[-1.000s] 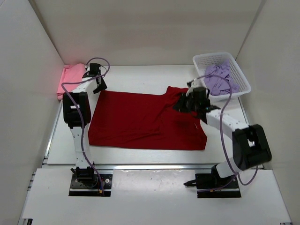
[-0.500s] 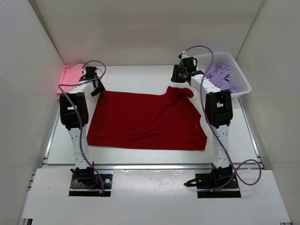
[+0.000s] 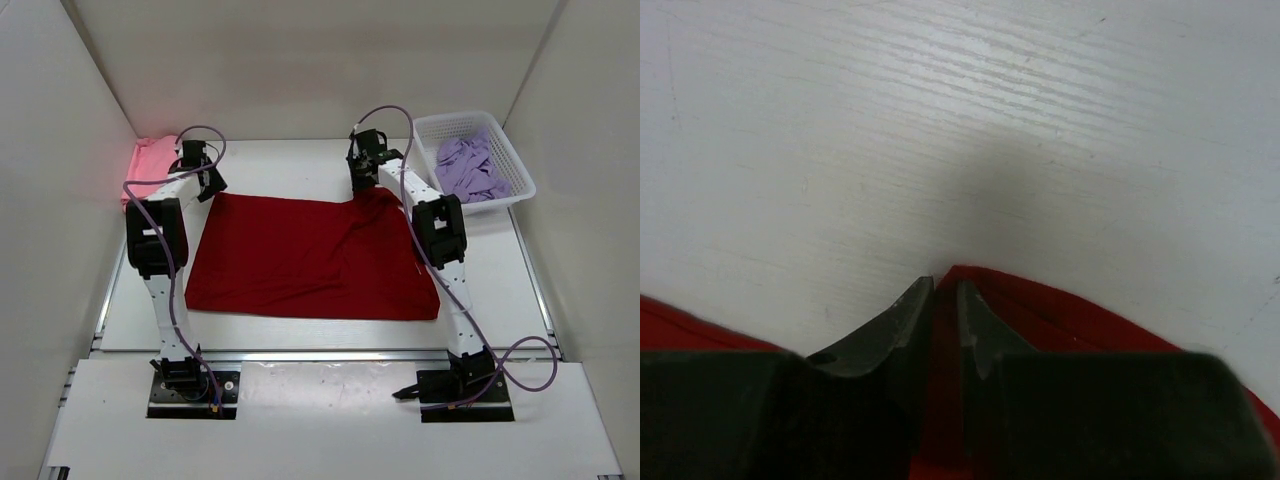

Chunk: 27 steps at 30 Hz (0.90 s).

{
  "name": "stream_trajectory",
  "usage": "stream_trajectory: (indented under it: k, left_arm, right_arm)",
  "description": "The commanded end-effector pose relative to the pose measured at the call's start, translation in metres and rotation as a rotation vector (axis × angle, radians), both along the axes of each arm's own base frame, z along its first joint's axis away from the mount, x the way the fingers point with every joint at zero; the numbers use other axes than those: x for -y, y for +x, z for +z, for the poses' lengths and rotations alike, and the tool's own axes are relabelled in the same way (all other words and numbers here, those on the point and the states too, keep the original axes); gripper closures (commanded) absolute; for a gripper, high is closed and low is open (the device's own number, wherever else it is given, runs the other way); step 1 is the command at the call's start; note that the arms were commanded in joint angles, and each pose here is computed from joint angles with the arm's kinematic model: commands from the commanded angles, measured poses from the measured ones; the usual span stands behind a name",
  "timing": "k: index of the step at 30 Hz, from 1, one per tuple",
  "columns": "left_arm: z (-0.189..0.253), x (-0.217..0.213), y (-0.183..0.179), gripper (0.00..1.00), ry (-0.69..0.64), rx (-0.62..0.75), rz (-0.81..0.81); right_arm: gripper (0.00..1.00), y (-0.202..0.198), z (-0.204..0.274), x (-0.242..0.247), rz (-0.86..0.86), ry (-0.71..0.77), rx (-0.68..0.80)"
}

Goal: Fold and stack the t-shirts
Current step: Grap the side of the flattened tshirt furthest away from the robot with both arms

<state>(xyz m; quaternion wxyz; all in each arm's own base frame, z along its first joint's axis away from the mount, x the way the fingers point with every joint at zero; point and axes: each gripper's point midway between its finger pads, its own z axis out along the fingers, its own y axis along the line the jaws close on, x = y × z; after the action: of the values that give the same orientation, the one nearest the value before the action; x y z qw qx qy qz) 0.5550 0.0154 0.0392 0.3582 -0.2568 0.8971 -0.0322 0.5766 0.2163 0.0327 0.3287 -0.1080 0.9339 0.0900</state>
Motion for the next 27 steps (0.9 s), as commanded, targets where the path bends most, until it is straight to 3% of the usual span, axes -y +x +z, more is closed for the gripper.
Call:
stream_trajectory:
  k: [1, 3, 9, 15, 16, 18, 19, 23, 27]
  left_arm:
    - [0.057, 0.008, 0.007, 0.47, -0.026, 0.126, -0.011]
    - [0.054, 0.008, 0.006, 0.47, -0.036, 0.127, -0.009]
    - [0.059, 0.012, 0.004, 0.47, -0.046, 0.143, -0.01]
    - [0.066, 0.005, 0.001, 0.47, -0.031, 0.158, 0.005]
    - [0.065, 0.006, -0.001, 0.47, -0.028, 0.157, 0.005]
    - [0.063, 0.005, -0.002, 0.46, -0.032, 0.154, 0.004]
    - [0.063, 0.002, -0.004, 0.46, -0.022, 0.149, 0.017]
    - [0.06, -0.002, -0.009, 0.46, -0.007, 0.153, 0.037]
    - [0.058, -0.004, -0.012, 0.46, -0.009, 0.141, 0.032]
  right_arm:
    - [0.9, 0.007, 0.007, 0.004, -0.017, -0.065, 0.031]
    - [1.0, 0.011, 0.005, 0.005, -0.024, -0.074, 0.039]
    - [1.0, 0.035, 0.041, -0.009, -0.022, -0.061, 0.152]
    - [1.0, 0.048, 0.082, -0.034, 0.057, 0.111, 0.234]
    - [0.97, 0.049, 0.081, -0.036, 0.062, 0.131, 0.233]
    - [0.75, 0.042, 0.083, -0.051, 0.109, 0.184, 0.214]
    - [0.72, 0.04, 0.078, -0.052, 0.111, 0.184, 0.2]
    - [0.79, 0.029, 0.098, -0.073, 0.223, 0.274, 0.198]
    - [0.76, 0.039, 0.108, -0.042, 0.095, 0.176, 0.228]
